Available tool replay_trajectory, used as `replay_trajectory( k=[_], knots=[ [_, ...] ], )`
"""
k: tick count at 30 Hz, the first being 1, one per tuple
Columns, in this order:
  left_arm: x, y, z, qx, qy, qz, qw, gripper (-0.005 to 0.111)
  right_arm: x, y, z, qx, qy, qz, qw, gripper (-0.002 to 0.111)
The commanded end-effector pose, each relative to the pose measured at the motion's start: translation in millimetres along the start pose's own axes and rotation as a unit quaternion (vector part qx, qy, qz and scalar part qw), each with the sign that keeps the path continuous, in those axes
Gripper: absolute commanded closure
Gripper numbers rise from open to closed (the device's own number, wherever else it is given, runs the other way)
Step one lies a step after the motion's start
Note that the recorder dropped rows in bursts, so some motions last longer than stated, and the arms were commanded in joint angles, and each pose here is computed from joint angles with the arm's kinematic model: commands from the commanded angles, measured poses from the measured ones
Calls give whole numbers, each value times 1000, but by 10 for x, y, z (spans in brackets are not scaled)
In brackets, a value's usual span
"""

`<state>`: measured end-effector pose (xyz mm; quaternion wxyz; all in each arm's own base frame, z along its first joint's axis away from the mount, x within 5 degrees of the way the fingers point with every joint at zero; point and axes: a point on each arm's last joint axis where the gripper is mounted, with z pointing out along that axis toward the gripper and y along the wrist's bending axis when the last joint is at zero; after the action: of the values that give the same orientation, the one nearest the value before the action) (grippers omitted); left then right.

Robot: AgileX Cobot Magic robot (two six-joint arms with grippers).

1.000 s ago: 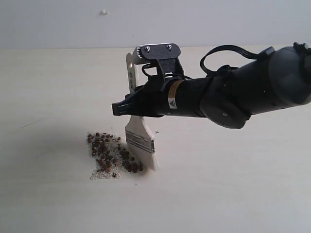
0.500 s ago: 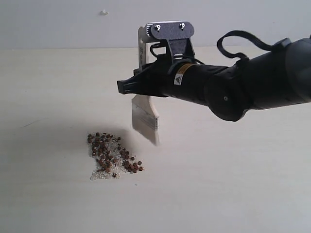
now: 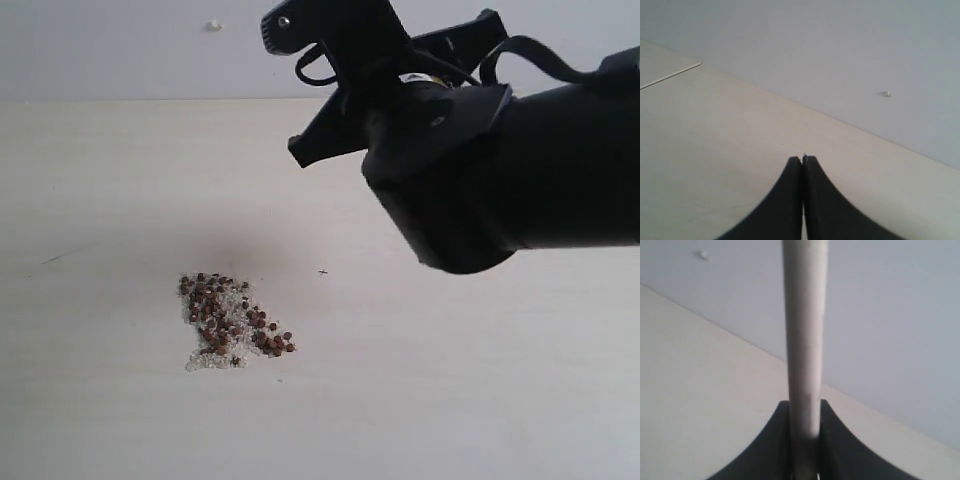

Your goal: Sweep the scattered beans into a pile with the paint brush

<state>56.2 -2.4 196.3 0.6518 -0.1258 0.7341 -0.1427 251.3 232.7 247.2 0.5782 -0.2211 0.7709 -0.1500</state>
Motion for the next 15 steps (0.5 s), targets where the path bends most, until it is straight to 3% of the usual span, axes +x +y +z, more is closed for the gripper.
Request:
replay_trajectory(
  k=[1,5,9,15],
  knots=[
    [8,0,-2,4,0,-2,1000,107,197,144,-138,11,28,67,997,108],
    [8,0,-2,4,0,-2,1000,107,401,462,-205,-33,24,146,988,108],
    [8,0,-2,4,0,-2,1000,107,559,812,-247,-63,18,146,987,108],
    [8,0,-2,4,0,-2,1000,107,762,997,-198,-53,31,180,982,108]
  ],
)
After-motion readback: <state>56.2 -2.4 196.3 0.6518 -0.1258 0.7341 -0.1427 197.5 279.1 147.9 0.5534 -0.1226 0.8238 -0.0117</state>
